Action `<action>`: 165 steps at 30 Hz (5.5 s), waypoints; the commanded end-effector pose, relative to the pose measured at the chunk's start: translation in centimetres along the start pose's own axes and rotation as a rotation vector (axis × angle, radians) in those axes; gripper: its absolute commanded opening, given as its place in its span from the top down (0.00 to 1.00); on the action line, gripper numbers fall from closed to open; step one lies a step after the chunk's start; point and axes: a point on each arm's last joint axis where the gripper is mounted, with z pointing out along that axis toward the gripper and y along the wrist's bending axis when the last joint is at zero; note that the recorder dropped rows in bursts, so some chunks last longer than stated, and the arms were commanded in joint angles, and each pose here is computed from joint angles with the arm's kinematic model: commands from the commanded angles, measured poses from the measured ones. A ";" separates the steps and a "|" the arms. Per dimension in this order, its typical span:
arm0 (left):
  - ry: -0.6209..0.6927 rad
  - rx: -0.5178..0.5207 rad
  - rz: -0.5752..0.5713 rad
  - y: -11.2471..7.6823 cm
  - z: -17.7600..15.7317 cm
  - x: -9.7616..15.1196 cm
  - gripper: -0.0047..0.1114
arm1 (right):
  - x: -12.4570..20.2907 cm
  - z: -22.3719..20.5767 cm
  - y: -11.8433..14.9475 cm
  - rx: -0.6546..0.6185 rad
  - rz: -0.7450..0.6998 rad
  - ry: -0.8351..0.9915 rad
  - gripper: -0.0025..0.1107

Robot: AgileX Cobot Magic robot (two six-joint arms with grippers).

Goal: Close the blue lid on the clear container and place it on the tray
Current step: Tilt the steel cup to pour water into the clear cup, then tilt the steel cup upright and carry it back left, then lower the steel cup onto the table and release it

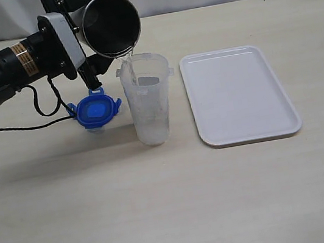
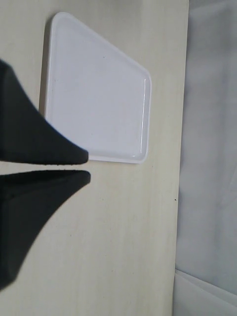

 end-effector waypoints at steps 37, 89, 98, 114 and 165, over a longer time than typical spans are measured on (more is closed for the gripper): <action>-0.036 -0.080 0.140 1.5 0.1 -0.7 0.96 | 0.1 0.0 0.0 0.002 0.005 0.001 0.94; 0.459 -0.658 -1.156 0.1 -5.1 14.5 0.96 | 0.1 0.0 0.0 0.002 0.005 0.001 0.94; 0.538 -0.722 -1.087 0.1 -5.9 15.2 0.96 | 0.1 0.0 0.0 0.002 0.005 0.001 0.94; 0.553 -0.854 -1.062 -0.8 -7.5 15.1 0.96 | 0.1 0.0 0.0 0.002 0.005 0.001 0.94; 0.590 -0.873 -1.093 -5.9 -9.7 14.6 0.12 | 0.1 0.0 0.0 0.002 0.005 0.001 0.94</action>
